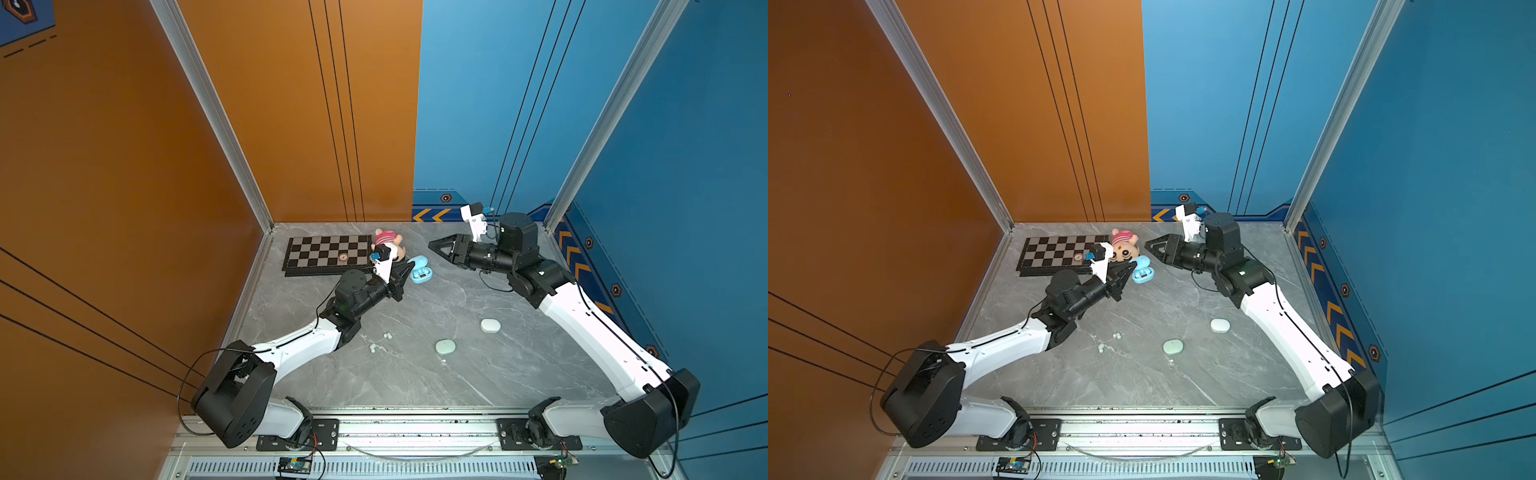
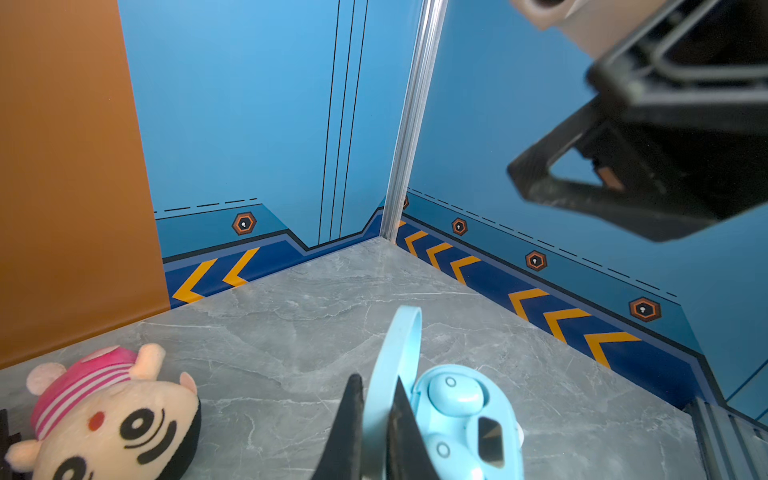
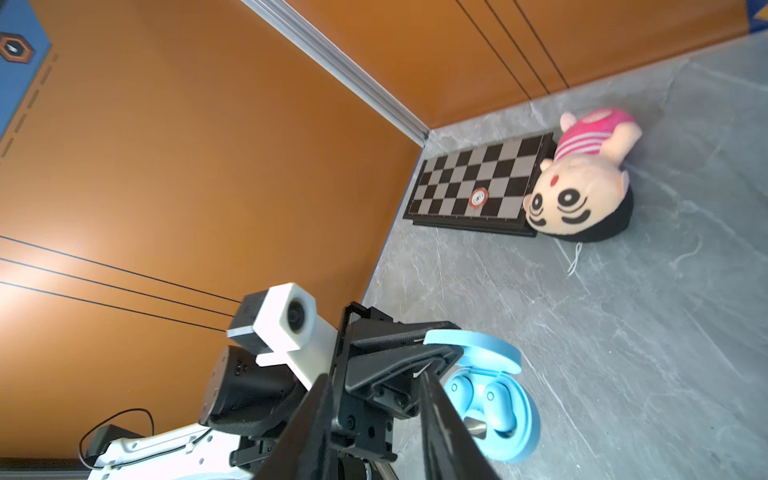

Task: Insert the wireless bluetooth earbuds into the charging case
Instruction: 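Open the right gripper and pull it back from the case, then lower the held case to the table with the left gripper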

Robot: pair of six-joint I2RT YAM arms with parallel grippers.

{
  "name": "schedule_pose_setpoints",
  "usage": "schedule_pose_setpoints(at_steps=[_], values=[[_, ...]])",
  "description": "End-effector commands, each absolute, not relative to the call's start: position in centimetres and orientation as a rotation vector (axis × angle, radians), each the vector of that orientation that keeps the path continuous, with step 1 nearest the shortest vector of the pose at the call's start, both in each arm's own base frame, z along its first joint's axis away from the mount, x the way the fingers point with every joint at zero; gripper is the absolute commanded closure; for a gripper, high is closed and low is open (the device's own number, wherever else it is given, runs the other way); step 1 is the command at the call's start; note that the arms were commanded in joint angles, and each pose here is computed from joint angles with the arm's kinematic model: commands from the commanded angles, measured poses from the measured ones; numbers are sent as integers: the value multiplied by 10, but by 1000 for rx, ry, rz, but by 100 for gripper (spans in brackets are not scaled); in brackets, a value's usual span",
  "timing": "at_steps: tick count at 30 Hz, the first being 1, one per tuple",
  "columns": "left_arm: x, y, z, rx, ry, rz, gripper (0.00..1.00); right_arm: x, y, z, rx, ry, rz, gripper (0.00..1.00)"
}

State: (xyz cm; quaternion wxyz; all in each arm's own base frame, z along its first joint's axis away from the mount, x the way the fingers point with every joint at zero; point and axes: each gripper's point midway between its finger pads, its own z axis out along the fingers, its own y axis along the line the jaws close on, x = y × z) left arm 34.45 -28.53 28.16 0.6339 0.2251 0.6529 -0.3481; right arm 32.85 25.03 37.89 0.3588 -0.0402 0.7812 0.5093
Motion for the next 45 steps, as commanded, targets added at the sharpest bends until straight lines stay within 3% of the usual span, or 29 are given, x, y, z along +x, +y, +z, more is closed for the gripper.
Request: schedule_pose_setpoints(at_steps=[1, 9, 21, 26, 36, 45], values=[[336, -302, 283, 619, 1436, -786, 100, 334, 213, 393, -7, 1955, 1221, 58], [319, -357, 264, 811, 1384, -747, 100, 362, 132, 332, 499, 1983, 1361, 58], [287, -449, 191, 985, 1412, -708, 100, 304, 53, 204, 1017, 2285, 786, 55], [280, -473, 161, 957, 1462, -670, 100, 286, 22, 179, 1189, 2254, 675, 56], [327, -429, 121, 733, 1610, -413, 100, 282, 21, 176, 1207, 2248, 651, 56], [342, -405, 85, 637, 1701, -260, 100, 281, 35, 161, 1183, 2312, 636, 57]])
